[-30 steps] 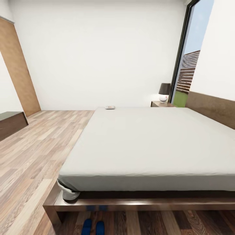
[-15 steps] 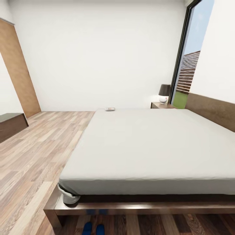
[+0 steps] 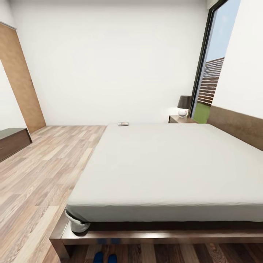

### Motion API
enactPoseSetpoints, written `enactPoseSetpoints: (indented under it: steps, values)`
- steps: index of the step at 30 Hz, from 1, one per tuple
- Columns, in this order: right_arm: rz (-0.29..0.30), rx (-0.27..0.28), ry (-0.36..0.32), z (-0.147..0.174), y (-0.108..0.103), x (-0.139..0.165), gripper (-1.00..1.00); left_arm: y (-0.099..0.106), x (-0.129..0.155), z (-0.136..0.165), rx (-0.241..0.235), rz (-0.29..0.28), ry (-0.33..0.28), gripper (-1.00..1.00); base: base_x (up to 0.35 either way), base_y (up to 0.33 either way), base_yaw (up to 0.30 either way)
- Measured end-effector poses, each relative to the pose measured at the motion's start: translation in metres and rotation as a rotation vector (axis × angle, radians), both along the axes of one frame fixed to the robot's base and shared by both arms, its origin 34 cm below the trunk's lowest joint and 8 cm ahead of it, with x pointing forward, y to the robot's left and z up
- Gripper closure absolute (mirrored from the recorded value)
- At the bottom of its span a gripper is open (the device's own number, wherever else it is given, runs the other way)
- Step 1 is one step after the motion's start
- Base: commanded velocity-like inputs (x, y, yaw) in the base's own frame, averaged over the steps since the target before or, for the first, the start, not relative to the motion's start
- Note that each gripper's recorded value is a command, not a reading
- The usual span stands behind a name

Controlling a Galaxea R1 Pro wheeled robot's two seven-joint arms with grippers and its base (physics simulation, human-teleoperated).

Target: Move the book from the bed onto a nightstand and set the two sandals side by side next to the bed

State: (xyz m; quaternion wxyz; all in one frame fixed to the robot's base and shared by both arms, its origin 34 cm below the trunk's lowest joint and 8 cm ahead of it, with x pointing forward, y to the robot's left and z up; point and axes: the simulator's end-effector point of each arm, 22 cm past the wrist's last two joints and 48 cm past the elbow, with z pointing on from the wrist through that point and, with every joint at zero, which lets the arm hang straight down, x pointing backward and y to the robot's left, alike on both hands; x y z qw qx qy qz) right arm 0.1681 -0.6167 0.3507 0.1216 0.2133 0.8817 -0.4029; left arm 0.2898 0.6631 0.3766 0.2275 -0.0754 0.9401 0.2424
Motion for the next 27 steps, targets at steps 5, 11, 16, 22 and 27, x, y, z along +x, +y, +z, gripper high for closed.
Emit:
enactPoseSetpoints:
  steps: [5, 11, 16, 22, 27]
  values:
    - [0.003, 0.005, 0.002, 0.009, 0.003, 0.002, -1.00, -0.001, -0.011, 0.007, 0.001, -0.005, 0.014, -1.00, 0.000, 0.000, 0.000]
    - [0.011, 0.019, 0.004, 0.017, 0.011, 0.005, -1.00, -0.007, -0.016, 0.016, -0.004, -0.011, 0.019, -1.00, 0.000, 0.000, 0.000]
    - [0.019, 0.036, 0.003, 0.023, 0.019, 0.009, -1.00, -0.019, -0.015, 0.020, -0.019, -0.017, 0.017, -1.00, 0.000, 0.000, 0.000]
    - [0.031, 0.066, -0.004, 0.030, 0.029, 0.014, -1.00, -0.031, -0.016, 0.025, -0.034, -0.025, 0.018, -1.00, 0.000, 0.000, 0.000]
    - [0.037, 0.080, -0.006, 0.037, 0.033, 0.017, -1.00, -0.041, -0.025, 0.028, -0.049, -0.027, 0.032, -1.00, 0.000, 0.000, 0.000]
